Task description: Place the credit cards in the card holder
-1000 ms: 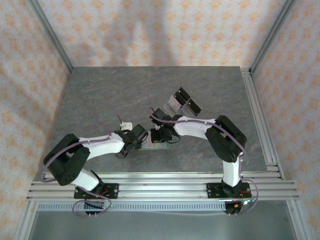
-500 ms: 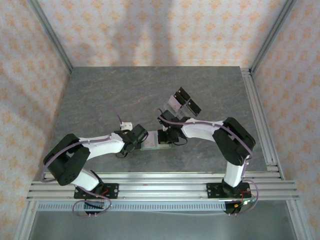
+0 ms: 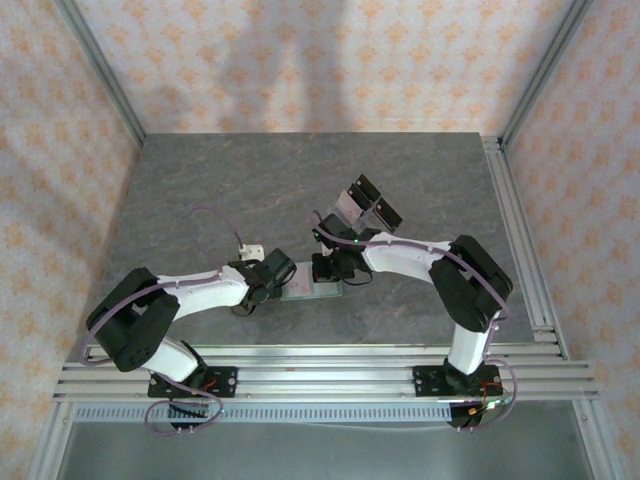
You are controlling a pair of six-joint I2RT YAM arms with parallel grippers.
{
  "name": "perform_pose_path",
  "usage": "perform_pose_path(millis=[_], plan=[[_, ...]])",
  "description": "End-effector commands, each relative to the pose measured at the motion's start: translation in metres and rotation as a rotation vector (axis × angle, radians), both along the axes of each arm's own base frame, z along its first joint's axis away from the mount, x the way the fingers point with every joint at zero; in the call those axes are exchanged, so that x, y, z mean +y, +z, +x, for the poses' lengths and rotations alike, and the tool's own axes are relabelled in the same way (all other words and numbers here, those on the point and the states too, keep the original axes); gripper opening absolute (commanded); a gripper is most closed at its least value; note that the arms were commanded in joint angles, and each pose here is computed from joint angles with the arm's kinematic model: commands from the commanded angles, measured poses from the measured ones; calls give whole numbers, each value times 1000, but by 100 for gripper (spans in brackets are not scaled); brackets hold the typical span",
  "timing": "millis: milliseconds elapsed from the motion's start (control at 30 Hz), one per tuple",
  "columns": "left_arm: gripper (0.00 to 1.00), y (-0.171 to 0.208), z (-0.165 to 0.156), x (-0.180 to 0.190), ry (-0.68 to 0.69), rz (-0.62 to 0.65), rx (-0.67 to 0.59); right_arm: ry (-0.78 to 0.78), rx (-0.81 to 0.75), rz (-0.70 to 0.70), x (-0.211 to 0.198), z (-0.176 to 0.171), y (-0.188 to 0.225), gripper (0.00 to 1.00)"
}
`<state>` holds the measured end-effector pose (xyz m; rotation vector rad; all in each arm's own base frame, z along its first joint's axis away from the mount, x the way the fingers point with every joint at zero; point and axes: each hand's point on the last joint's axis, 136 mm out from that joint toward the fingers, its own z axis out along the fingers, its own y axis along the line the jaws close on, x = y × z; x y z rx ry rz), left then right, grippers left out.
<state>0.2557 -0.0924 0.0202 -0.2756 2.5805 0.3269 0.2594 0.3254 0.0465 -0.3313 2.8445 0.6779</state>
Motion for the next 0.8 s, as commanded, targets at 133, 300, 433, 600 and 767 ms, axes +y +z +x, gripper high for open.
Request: perform_pose_path(millis=[133,300,433,600,767], plan=[[100,-14,-7,7,17,22,39,21,-4,-13,11,6,-4,0],[100,-15,-7,7,16,23,41,27,3,-15,16,7,-9,0],[100,-15,-8,6,15,21,42,33,12,-15,19,7,-12,0],[100,-16,-7,6,15,18,40,48,20,-14,25,3,-15,0],[100,-17,-7,5,13,15,44,65,24,-12,34,-1,-16,0]])
